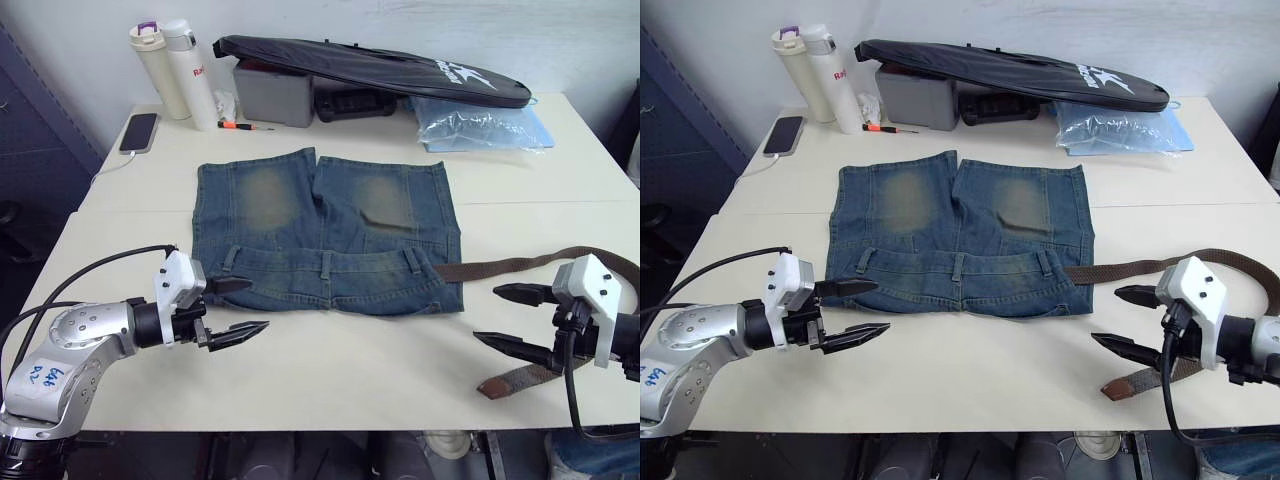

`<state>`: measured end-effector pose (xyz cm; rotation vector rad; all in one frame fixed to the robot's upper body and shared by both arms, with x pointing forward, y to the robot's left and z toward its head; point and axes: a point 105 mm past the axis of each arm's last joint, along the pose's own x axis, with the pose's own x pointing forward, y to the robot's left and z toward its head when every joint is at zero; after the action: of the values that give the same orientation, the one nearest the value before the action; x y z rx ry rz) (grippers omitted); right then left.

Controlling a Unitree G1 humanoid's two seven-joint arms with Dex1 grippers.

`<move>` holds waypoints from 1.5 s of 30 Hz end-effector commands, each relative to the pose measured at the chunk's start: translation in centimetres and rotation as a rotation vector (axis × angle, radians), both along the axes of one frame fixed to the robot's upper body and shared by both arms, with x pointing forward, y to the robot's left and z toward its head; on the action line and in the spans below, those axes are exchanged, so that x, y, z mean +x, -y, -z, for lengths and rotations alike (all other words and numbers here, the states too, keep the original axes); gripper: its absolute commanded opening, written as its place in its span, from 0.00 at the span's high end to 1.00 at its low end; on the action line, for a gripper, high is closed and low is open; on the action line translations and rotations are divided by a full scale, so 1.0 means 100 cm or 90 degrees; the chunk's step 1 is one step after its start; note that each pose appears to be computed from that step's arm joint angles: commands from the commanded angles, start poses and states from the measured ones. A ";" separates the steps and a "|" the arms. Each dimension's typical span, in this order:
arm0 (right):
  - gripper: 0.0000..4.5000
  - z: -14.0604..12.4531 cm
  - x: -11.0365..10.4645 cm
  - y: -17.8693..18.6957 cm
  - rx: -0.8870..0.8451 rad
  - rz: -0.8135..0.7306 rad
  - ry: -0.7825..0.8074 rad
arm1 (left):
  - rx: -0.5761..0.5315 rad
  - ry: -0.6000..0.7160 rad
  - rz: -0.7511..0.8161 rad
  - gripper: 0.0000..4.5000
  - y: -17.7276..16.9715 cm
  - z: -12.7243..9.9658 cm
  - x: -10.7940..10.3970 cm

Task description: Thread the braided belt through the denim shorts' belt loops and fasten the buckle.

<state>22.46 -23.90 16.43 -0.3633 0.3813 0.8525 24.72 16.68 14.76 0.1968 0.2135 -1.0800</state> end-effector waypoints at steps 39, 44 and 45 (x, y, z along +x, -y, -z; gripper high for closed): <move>0.00 -0.023 -0.014 -0.035 0.031 0.037 0.072 | -0.018 0.014 0.312 0.02 0.100 -0.044 0.014; 0.00 -0.019 -0.050 -0.017 -0.021 0.107 0.041 | 0.027 0.010 0.462 0.02 0.125 -0.036 0.002; 0.00 -0.019 -0.058 -0.014 -0.034 0.123 0.033 | 0.043 0.012 0.488 0.02 0.127 -0.033 0.001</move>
<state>17.78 -23.08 16.90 -0.3168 0.4173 0.6490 25.08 4.13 18.06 0.3010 0.1730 -1.7755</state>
